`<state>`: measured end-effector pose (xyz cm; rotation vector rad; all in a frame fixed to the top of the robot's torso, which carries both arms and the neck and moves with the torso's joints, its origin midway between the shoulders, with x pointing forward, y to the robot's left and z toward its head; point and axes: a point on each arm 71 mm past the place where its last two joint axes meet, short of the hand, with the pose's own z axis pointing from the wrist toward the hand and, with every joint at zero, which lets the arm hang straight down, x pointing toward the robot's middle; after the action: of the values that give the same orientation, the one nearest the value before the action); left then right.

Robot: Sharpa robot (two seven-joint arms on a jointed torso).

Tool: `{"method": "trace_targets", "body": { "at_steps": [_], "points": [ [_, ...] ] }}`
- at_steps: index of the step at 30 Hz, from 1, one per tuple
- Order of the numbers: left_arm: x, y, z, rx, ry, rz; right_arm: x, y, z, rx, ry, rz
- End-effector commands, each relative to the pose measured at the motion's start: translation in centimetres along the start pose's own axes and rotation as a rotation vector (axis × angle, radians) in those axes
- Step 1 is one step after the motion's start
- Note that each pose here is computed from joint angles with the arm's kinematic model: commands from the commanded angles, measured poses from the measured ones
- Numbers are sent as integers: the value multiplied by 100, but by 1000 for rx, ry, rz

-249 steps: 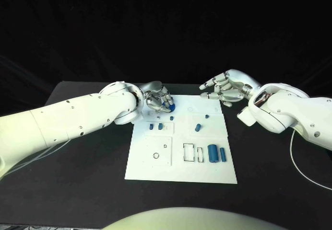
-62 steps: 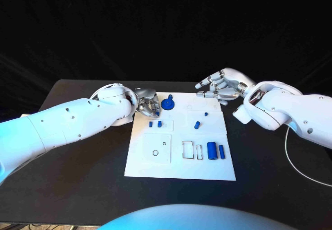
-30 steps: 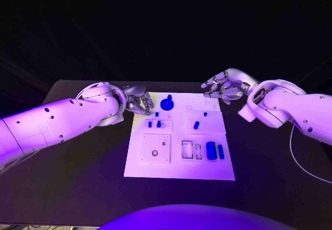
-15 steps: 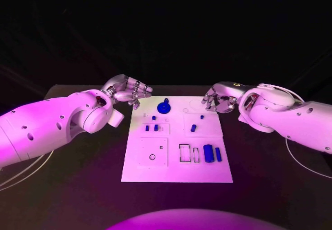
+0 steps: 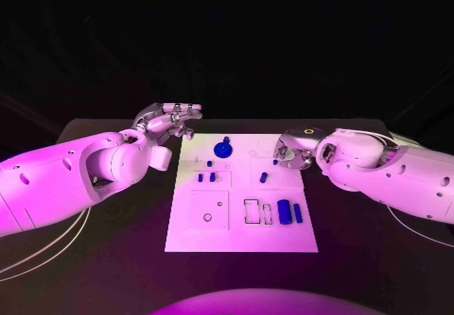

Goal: Assemble the parts on the task board

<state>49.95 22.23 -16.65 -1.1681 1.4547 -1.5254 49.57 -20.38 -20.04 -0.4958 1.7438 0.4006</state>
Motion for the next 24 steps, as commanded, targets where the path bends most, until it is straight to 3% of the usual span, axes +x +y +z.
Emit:
{"method": "trace_targets", "body": {
  "at_steps": [1, 24],
  "points": [
    [5, -13, -7, 20, -18, -62, 49, 25, 15, -3, 37, -54],
    [23, 0, -5, 17, -24, -79, 87, 117, 119, -24, 46, -50]
  ]
}}
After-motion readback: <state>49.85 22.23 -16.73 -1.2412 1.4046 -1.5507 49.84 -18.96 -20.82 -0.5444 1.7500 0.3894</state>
